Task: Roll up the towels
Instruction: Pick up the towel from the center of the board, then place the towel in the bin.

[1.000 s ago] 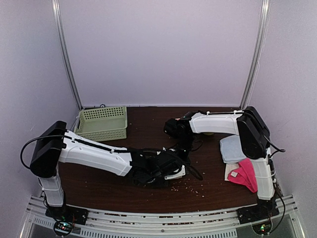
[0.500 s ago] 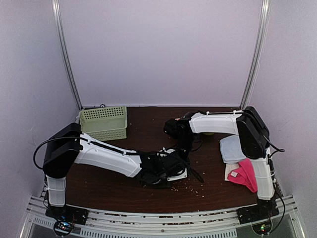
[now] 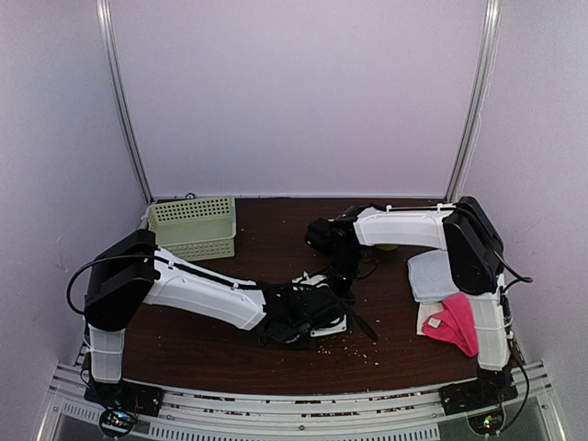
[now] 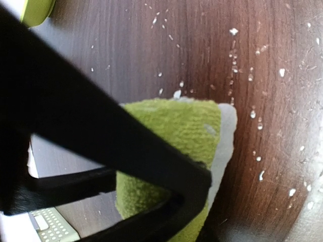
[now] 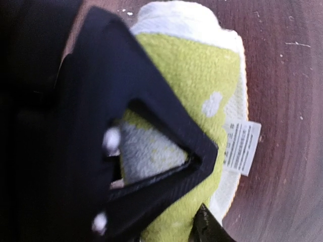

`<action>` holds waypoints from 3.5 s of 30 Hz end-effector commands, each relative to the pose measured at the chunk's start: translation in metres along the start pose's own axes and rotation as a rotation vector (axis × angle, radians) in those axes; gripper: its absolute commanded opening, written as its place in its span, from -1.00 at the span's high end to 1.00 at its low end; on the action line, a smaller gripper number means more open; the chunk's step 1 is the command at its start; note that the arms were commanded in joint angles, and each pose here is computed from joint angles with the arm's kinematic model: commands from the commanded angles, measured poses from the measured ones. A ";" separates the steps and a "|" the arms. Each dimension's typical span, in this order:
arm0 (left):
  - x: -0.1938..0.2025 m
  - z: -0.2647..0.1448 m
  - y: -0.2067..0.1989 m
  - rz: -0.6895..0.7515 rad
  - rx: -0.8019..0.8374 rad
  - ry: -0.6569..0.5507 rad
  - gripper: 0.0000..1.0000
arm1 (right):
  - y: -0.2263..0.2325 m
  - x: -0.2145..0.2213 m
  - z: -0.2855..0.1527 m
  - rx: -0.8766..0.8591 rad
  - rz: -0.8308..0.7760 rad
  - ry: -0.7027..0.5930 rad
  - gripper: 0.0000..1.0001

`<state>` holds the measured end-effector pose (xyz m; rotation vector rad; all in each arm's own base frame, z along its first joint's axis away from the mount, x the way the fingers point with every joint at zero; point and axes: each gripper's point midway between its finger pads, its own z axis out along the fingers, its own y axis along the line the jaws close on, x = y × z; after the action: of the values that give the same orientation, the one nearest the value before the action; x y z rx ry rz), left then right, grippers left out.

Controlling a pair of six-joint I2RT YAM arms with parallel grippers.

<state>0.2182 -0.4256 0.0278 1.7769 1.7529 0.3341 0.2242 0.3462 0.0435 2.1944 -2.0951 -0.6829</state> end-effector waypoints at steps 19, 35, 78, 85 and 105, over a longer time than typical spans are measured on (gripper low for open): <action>-0.001 -0.064 0.107 -0.388 -0.061 -0.164 1.00 | -0.062 0.083 -0.198 0.451 0.490 -0.552 0.05; 0.101 -0.090 0.270 -0.786 -0.372 0.046 1.00 | -0.057 0.109 -0.169 0.447 0.507 -0.671 0.06; 0.270 0.130 0.295 -1.359 -0.139 0.351 1.00 | -0.051 0.116 -0.136 0.328 0.524 -0.619 0.04; 0.257 0.148 0.285 -1.462 -0.035 0.274 1.00 | -0.051 0.116 -0.134 0.321 0.525 -0.615 0.05; 0.238 0.143 0.262 -1.901 0.310 0.081 1.00 | -0.052 0.118 -0.128 0.301 0.538 -0.601 0.05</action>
<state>0.5615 -0.1910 0.0320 -0.2078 2.6102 -0.4430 0.3150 0.2013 0.1077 1.4927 -3.0959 -1.0932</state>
